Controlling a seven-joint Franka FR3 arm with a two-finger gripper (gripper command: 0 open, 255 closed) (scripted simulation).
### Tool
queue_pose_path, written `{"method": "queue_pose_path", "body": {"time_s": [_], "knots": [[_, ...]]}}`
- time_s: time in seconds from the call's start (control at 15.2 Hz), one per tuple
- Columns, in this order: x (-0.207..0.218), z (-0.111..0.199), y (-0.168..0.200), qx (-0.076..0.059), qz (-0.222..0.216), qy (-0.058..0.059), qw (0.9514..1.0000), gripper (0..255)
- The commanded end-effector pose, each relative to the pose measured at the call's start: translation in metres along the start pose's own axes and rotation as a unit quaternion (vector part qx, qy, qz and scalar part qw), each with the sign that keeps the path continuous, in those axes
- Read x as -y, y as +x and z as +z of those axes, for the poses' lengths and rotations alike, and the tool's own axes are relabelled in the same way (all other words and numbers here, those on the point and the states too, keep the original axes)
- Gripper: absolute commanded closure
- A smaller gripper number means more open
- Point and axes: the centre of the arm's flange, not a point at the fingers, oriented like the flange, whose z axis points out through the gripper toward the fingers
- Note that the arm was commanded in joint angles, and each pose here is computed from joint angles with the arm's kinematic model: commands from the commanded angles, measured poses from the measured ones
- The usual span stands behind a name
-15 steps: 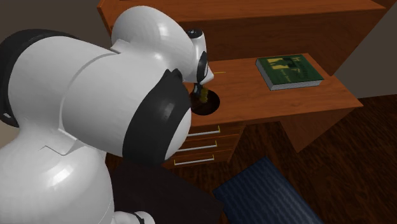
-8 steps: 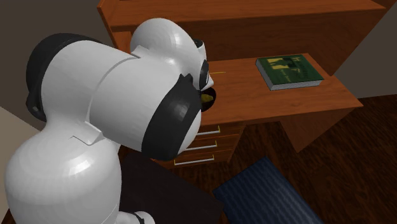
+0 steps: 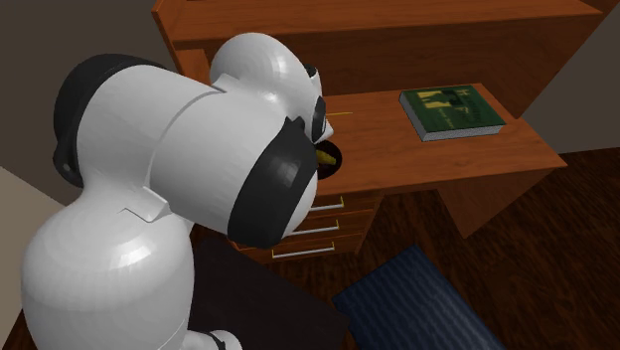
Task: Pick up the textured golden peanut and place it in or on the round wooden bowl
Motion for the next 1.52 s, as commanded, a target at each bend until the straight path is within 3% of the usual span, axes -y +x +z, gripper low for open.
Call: {"method": "queue_pose_path", "body": {"time_s": [0.0, 0.07, 0.2, 0.26, 0.73, 1.25, 1.32, 1.45], "knots": [[0.0, 0.0, 0.0, 0.0, 0.0, 0.0, 1.0, 255], [0.0, 0.0, 0.0, 0.0, 0.0, 0.0, 1.0, 0], [-0.005, -0.002, 0.0, -0.085, -0.014, 0.019, 0.9961, 0], [-0.005, -0.002, 0.0, -0.092, -0.015, 0.021, 0.9954, 0], [-0.003, 0.038, 0.007, -0.092, -0.015, 0.021, 0.9954, 0], [-0.003, 0.038, 0.007, -0.092, -0.015, 0.021, 0.9954, 0], [-0.003, 0.038, 0.007, -0.092, -0.015, 0.021, 0.9954, 255], [-0.003, 0.038, 0.007, -0.092, -0.015, 0.021, 0.9954, 255]]}}
